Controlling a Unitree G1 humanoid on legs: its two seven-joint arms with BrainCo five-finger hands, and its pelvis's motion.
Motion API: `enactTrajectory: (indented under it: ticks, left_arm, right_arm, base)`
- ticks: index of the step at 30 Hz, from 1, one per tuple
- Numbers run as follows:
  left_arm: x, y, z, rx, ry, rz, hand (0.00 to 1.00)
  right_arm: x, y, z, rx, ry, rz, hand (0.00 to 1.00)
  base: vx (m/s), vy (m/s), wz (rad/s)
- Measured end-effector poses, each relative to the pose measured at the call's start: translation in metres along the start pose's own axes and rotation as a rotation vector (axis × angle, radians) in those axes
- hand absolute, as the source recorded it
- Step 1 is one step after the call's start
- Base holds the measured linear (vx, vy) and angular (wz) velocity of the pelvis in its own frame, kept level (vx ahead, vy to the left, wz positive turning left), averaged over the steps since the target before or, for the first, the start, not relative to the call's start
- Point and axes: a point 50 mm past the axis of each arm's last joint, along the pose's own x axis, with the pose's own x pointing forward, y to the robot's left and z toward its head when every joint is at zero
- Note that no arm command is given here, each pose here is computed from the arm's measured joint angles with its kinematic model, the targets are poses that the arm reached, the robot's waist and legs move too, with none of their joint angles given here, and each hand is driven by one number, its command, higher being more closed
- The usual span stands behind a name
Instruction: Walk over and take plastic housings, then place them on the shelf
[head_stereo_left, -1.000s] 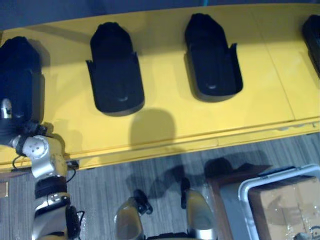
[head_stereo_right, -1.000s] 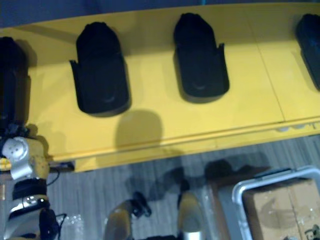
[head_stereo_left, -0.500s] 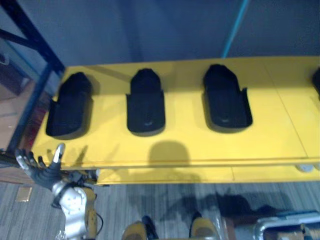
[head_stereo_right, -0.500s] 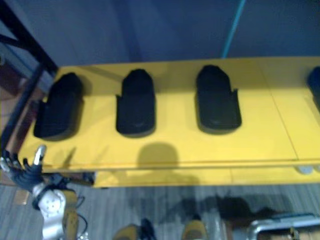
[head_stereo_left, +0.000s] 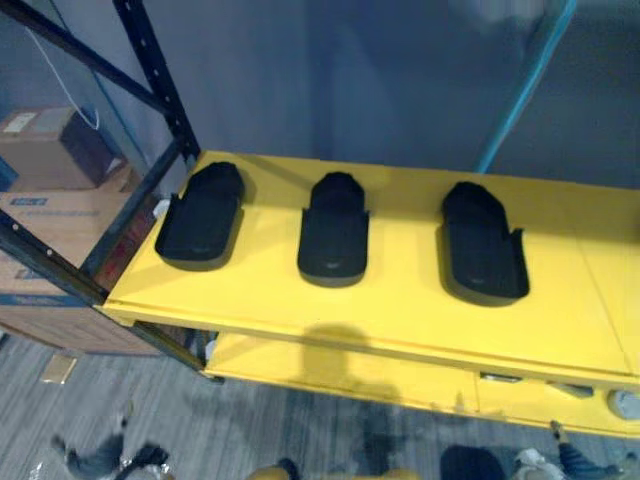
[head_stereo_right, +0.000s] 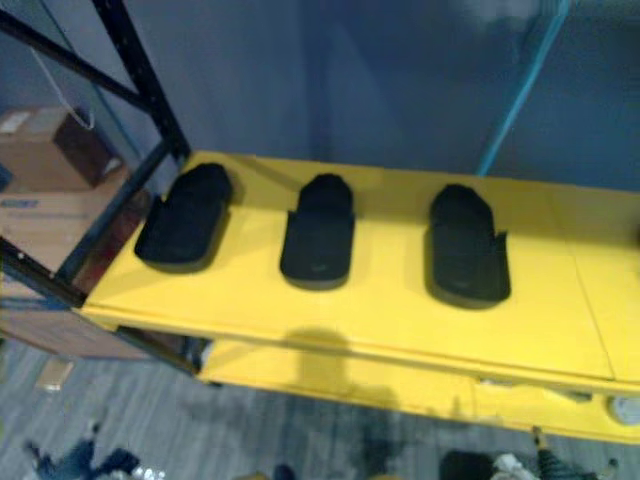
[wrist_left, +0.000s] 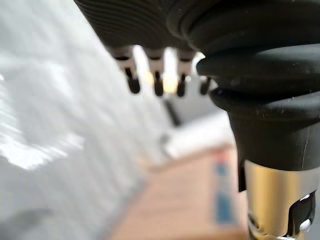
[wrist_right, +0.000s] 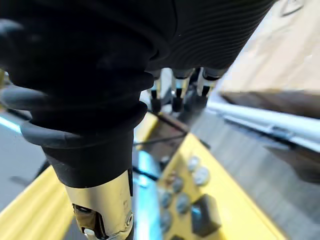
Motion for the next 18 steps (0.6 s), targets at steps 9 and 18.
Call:
enactTrajectory:
  ticks: [9, 18]
  left_arm:
    - [-0.004, 0.039, -0.079, 0.106, 0.442, 0.024, 0.00]
    - [-0.012, 0.016, -0.087, 0.134, 0.486, -0.148, 0.00]
  right_arm:
    - [0.004, -0.022, -0.035, -0.021, 0.179, -0.028, 0.00]
    - [-0.004, 0.001, -0.045, 0.004, 0.267, 0.158, 0.00]
  base:
    - [-0.09, -0.015, -0.07]
    - [0.05, 0.019, -0.04]
